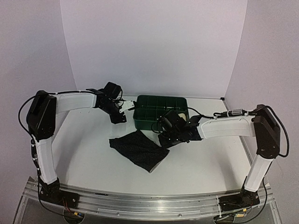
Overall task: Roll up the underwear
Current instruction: Fold the underwear at the center of the board.
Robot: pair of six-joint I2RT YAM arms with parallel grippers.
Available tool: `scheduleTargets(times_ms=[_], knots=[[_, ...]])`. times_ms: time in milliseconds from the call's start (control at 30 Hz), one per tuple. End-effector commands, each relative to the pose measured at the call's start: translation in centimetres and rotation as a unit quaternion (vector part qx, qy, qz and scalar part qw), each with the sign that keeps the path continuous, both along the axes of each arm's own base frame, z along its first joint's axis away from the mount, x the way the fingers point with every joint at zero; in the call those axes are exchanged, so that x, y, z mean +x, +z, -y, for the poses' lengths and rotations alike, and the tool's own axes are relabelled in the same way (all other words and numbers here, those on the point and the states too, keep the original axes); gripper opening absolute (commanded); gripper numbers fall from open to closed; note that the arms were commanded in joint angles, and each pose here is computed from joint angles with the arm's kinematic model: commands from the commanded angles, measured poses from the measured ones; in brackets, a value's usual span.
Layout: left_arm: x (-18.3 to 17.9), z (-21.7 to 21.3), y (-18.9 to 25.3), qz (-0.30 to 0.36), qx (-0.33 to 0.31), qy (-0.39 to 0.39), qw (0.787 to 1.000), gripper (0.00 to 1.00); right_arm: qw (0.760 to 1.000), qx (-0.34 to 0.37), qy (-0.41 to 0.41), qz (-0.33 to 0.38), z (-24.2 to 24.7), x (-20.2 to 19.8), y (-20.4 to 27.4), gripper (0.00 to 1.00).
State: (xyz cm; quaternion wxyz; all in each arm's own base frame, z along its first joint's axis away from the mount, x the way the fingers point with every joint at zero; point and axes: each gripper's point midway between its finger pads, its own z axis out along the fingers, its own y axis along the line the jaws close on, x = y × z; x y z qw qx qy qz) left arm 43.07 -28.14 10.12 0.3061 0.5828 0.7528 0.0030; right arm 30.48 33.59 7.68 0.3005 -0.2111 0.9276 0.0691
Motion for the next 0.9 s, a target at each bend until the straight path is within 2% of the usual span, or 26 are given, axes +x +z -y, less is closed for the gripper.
scheduleTargets(times_ms=[0, 100, 167, 233, 500, 667, 767, 867], knots=[[-5.1, 0.0, 3.1, -0.044, -0.063, -0.007, 0.997, 0.45, 0.994, 0.049, 0.075, -0.057, -3.4, -2.9, 0.9, 0.11], [-7.4, -0.4, -0.2, -0.080, -0.052, -0.007, 0.995, 0.37, 0.987, 0.062, 0.100, -0.110, -5.0, -4.2, -1.3, 0.00], [-8.5, -1.1, -3.2, -0.108, -0.032, 0.003, 0.994, 0.31, 0.986, 0.053, 0.100, -0.120, -5.0, -4.2, -2.7, 0.00], [-9.0, -1.6, -5.1, -0.119, -0.021, 0.013, 0.993, 0.30, 0.988, 0.034, 0.094, -0.121, -4.4, -4.2, -4.0, 0.00], [-7.2, -4.1, -9.8, -0.095, 0.026, 0.054, 0.994, 0.30, 0.980, 0.002, 0.090, -0.179, -3.8, -8.2, -8.5, 0.00], [-6.8, -6.8, -11.2, -0.095, 0.060, 0.080, 0.990, 0.28, 0.983, 0.001, 0.083, -0.162, -4.4, -9.8, -8.0, 0.00], [-8.4, -7.0, -9.9, -0.101, 0.050, 0.058, 0.992, 0.30, 0.988, -0.005, 0.064, -0.138, -3.2, -9.3, -7.4, 0.00], [-9.9, -7.7, -9.8, -0.105, 0.057, 0.039, 0.992, 0.33, 0.990, -0.008, 0.080, -0.114, -3.1, -8.8, -6.1, 0.00]])
